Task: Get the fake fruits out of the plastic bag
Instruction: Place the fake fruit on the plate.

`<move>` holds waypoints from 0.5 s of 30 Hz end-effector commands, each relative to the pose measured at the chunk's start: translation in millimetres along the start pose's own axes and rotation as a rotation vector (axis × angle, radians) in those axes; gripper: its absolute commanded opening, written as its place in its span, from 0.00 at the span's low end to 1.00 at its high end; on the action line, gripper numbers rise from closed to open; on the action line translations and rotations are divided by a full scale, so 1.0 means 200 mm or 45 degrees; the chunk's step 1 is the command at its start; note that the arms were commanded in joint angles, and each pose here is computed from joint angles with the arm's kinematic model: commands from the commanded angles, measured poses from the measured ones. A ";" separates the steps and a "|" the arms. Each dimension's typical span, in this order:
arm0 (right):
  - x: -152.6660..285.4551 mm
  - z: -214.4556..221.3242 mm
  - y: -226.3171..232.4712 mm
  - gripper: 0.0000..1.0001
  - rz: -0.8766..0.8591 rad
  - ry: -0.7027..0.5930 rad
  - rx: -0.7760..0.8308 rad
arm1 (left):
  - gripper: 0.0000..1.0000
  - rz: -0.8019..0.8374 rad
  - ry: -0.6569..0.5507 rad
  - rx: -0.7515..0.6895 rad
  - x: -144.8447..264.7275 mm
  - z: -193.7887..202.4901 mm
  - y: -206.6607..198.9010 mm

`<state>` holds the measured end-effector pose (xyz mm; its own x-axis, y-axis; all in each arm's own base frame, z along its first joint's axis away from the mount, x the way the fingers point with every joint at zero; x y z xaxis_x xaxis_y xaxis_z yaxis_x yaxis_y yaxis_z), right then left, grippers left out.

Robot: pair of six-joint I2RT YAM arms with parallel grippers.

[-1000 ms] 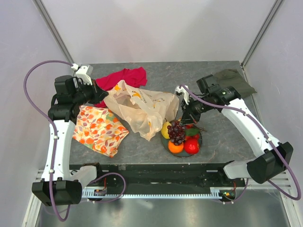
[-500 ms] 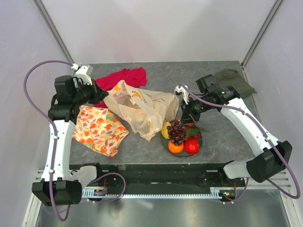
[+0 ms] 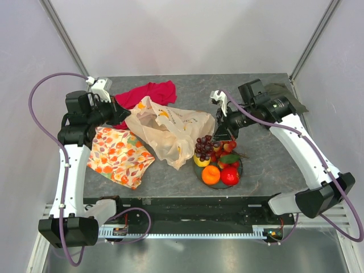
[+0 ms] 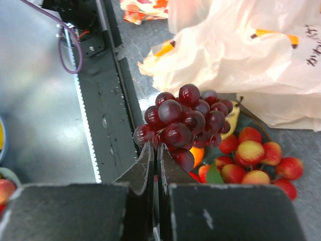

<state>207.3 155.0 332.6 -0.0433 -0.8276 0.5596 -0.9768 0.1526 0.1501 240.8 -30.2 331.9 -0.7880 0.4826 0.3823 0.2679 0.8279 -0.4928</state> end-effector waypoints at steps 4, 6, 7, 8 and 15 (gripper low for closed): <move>-0.02 -0.13 0.07 0.00 -0.112 -0.105 0.047 | 0.02 0.040 -0.029 -0.053 0.03 -0.01 -0.02; -0.05 -0.13 0.09 0.00 -0.140 -0.096 0.056 | 0.01 0.042 -0.023 -0.048 0.03 0.00 -0.02; -0.06 -0.13 0.09 0.00 -0.153 -0.090 0.054 | 0.02 0.044 -0.024 -0.048 0.02 0.00 -0.02; -0.07 -0.13 0.10 0.00 -0.163 -0.089 0.061 | 0.02 0.042 -0.025 -0.047 0.02 0.00 -0.02; -0.19 -0.13 0.12 0.00 -0.253 -0.053 0.079 | 0.02 0.041 -0.027 -0.051 0.03 0.01 -0.02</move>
<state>190.1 191.0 330.4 0.1089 -0.8362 0.5375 -0.9762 0.0120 0.2164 239.2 -30.9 327.9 -0.7804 0.4906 0.3876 0.2694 0.8233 -0.4996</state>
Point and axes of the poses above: each gripper's point midway between its finger pads, its own x axis back along the fingers, its own y axis along the line the jaws close on, z = x × y, the point moved 9 cm from there along x, back along the fingers, and after that the axes turned 13 degrees about x, right-handed, at the moved point
